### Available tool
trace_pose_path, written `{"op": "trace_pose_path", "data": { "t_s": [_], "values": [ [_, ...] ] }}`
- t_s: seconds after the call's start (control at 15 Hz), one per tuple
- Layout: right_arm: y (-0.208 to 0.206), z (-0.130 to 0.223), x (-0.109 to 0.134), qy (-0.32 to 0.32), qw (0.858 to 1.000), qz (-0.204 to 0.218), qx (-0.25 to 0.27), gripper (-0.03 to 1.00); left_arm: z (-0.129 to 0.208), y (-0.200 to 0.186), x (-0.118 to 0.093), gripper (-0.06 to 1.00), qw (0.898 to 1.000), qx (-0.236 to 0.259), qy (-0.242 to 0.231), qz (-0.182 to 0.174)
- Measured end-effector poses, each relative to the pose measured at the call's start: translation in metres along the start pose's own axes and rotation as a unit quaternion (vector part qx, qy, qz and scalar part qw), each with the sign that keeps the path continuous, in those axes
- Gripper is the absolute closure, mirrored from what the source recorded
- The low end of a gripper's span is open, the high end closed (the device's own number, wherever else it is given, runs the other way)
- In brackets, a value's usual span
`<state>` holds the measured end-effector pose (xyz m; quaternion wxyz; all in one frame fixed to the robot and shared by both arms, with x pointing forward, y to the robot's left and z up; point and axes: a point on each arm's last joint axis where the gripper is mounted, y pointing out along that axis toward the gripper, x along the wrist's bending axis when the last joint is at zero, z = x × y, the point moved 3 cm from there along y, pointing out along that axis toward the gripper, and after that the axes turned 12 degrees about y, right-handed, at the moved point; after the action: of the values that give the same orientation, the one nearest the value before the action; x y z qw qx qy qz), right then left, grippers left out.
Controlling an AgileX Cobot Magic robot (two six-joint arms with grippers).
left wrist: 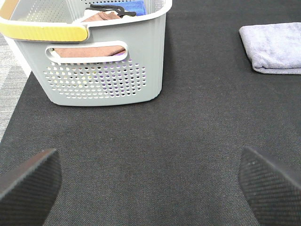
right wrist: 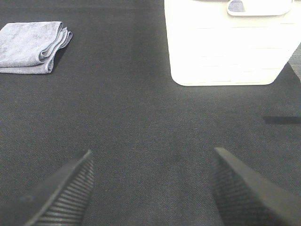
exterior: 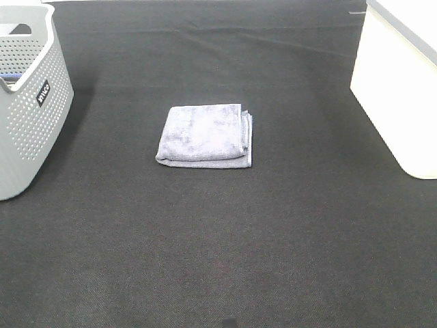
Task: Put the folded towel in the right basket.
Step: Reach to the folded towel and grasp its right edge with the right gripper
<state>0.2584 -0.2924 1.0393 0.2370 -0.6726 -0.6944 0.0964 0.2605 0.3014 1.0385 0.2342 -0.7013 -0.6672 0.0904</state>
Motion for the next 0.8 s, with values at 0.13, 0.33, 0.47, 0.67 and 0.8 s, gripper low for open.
{"op": "trace_pose_path", "data": {
  "t_s": [0.13,0.33,0.47,0.67,0.8],
  "values": [
    [0.0,0.0,0.0,0.0,1.0,0.0,0.0,0.3,0.0,0.0,0.0,-0.03,1.0,0.0,0.0,0.0],
    [0.0,0.0,0.0,0.0,1.0,0.0,0.0,0.3,0.0,0.0,0.0,-0.03,1.0,0.0,0.0,0.0],
    [0.0,0.0,0.0,0.0,1.0,0.0,0.0,0.3,0.0,0.0,0.0,-0.03,1.0,0.0,0.0,0.0],
    [0.0,0.0,0.0,0.0,1.0,0.0,0.0,0.3,0.0,0.0,0.0,-0.03,1.0,0.0,0.0,0.0],
    [0.0,0.0,0.0,0.0,1.0,0.0,0.0,0.3,0.0,0.0,0.0,-0.03,1.0,0.0,0.0,0.0]
  ]
}}
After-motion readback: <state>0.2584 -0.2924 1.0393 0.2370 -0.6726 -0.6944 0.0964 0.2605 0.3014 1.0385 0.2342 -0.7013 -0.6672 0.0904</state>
